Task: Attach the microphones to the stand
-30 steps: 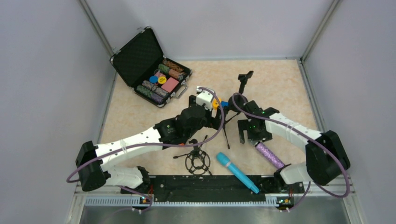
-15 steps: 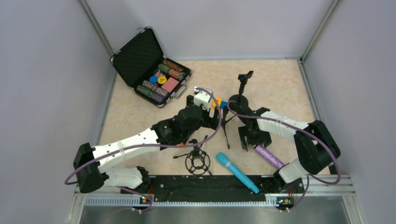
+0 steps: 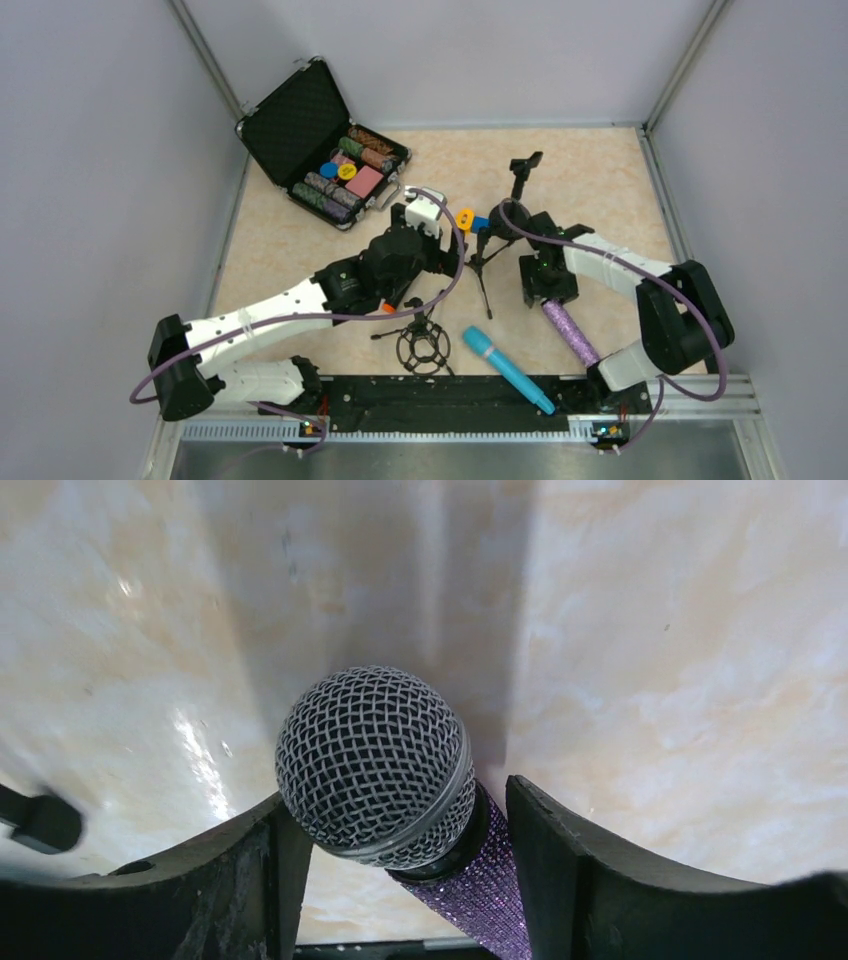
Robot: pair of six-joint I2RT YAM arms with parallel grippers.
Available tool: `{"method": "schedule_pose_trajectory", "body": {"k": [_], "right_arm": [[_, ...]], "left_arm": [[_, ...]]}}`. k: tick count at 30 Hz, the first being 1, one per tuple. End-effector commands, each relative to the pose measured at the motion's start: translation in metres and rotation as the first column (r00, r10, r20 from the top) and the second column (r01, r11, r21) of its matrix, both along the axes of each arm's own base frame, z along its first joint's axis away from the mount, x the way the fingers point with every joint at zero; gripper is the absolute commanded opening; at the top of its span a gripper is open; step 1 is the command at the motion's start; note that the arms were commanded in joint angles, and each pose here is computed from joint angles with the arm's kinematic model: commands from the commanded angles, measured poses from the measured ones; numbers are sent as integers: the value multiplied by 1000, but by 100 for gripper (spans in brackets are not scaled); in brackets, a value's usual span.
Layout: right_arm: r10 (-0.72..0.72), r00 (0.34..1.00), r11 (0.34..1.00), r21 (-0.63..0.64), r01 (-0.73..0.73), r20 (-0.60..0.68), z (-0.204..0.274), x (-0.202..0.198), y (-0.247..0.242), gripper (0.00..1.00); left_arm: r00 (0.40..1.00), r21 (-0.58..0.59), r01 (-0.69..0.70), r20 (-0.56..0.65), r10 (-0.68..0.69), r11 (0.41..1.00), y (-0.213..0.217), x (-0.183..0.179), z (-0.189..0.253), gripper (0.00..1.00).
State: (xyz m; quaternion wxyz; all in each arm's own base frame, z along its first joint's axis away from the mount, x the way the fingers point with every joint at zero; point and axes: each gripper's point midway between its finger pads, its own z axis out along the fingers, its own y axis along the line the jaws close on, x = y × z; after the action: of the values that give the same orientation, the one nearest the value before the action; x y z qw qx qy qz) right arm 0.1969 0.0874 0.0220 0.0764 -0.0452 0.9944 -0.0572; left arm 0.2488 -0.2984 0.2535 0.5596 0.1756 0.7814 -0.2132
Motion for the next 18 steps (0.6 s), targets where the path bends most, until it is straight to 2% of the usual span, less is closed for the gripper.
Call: {"method": "schedule_pose_trajectory", "body": {"k": [1, 3, 10, 15, 18], "right_arm": [[-102, 989, 975, 207, 78, 105, 12, 34, 14, 58], [-140, 983, 965, 239, 107, 123, 14, 44, 10, 55], [-296, 942, 891, 401, 213, 157, 19, 83, -1, 54], [-432, 875, 857, 403, 322, 218, 24, 116, -41, 56], [-453, 852, 866, 357, 350, 263, 27, 128, -62, 64]], "left_arm": [[999, -39, -17, 42, 18, 999, 6, 3, 14, 95], [999, -36, -15, 39, 17, 999, 6, 3, 14, 94], [999, -43, -12, 33, 13, 999, 5, 2, 14, 94], [999, -46, -11, 33, 13, 999, 7, 0, 13, 94], [999, -44, -13, 30, 14, 999, 7, 0, 13, 94]]}}
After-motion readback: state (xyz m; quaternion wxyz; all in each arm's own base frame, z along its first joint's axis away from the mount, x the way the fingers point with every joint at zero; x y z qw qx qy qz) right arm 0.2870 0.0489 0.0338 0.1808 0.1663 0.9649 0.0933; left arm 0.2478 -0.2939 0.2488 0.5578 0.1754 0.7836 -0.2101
